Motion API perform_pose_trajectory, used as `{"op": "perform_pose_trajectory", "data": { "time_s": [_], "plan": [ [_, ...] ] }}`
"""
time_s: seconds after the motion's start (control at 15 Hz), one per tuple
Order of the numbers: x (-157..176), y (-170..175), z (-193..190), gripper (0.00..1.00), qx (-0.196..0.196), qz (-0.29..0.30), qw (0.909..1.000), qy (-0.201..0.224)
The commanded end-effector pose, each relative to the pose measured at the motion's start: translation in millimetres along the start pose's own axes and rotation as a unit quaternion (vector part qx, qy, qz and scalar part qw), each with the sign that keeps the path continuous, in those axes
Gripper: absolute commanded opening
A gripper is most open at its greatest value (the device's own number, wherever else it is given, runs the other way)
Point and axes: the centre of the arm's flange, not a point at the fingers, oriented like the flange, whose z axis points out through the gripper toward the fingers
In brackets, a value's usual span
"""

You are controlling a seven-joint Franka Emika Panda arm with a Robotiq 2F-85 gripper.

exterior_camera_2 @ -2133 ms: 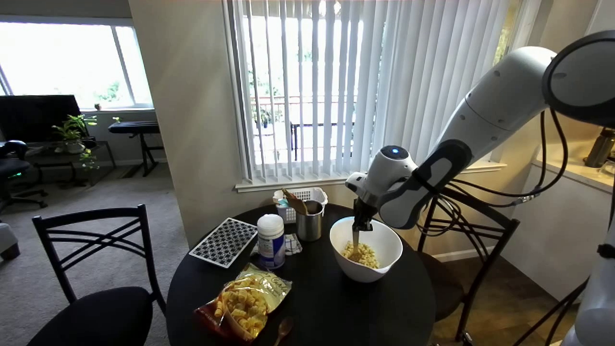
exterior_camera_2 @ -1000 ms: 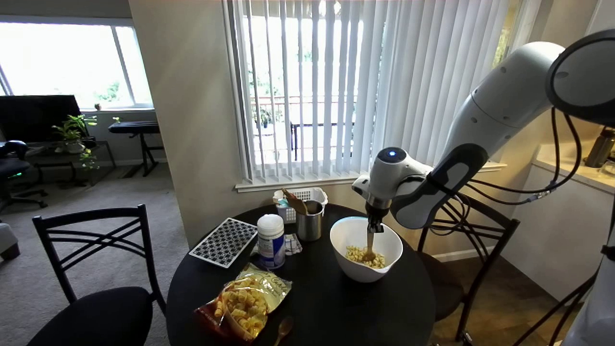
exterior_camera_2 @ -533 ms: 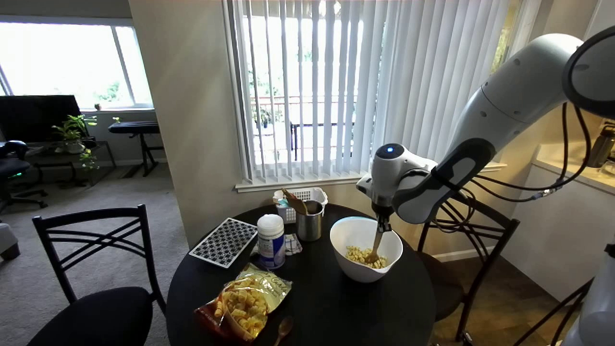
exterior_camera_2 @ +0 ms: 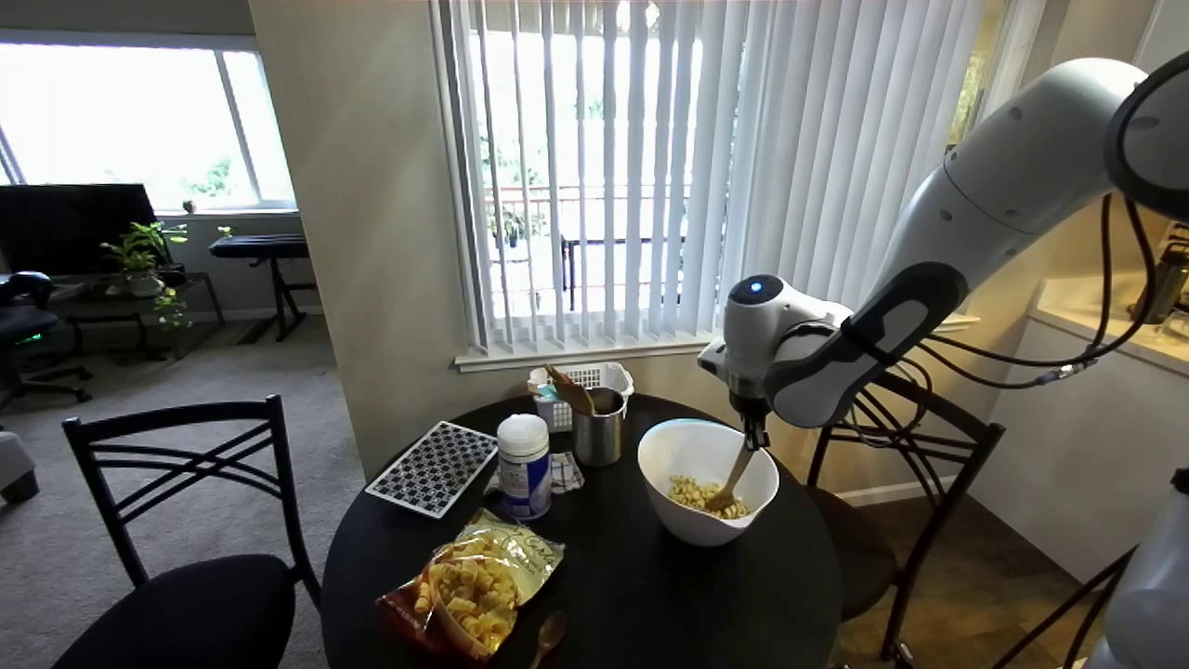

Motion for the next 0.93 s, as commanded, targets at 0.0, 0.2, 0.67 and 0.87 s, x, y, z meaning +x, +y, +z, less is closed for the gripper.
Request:
{"op": "perform_pose_trajectory", "data": {
  "time_s": [0.0,0.2,0.67,0.87],
  "plan": [
    [-14.7,-18.6,2.3,0.06,0.021,-0.011,0.9992,-0.032],
    [-16.4,-20.4,-1.2,0.06,0.027,-0.015,0.999,-0.033],
    [-17.5,-31.2,-6.3,0.06,0.058,-0.061,0.9958,-0.036],
    [-13.4,-37.8,-11.8,0.06,0.076,-0.106,0.9912,-0.022]
  ]
}}
